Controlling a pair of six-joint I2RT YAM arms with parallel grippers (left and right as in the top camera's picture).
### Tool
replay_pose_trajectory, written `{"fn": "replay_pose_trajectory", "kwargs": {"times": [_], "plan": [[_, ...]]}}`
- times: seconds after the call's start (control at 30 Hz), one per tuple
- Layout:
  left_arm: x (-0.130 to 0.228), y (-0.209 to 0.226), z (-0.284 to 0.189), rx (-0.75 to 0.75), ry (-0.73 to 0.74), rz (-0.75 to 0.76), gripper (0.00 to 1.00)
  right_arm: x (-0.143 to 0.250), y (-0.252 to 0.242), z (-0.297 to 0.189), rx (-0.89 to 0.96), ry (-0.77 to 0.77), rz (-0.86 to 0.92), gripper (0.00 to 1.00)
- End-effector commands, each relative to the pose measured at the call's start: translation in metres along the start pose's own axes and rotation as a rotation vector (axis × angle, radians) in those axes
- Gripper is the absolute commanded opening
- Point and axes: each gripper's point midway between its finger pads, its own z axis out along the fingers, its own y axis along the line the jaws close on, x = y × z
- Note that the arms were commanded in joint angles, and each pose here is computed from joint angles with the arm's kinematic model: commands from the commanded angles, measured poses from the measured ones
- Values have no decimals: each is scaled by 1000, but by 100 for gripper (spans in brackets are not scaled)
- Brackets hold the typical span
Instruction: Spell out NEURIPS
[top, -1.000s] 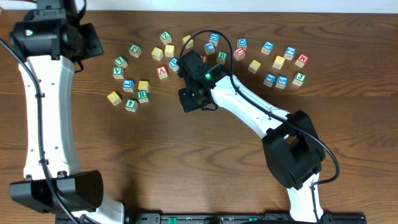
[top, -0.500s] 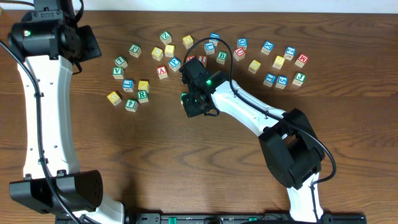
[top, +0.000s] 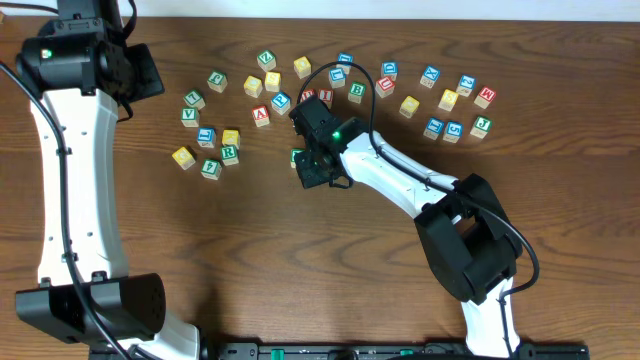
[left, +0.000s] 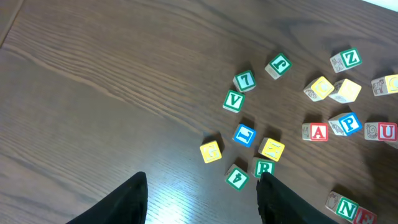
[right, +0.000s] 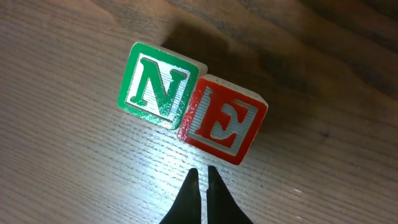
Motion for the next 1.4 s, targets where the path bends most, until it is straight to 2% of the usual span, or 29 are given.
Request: {"fn": "replay_pose_trajectory", "kwargs": {"times": [0.0,0.87,1.07,1.23,1.37], "plan": [[2,3,4,-16,10,13,56,-1,-6,3,31,-9,13,1],[2,1,3,-7,12,13,56,-9,0,-2,4,-34,0,1],[2,1,3,-7,12,14,56,-38,11,-53,-79,-142,-15,1],[2,1,3,-7,12,13,56,-63,-6,-106,-93,-262,25,9],[2,1,3,-5,13,13,56,-71,-28,-126,-82,-300,66,10]]}}
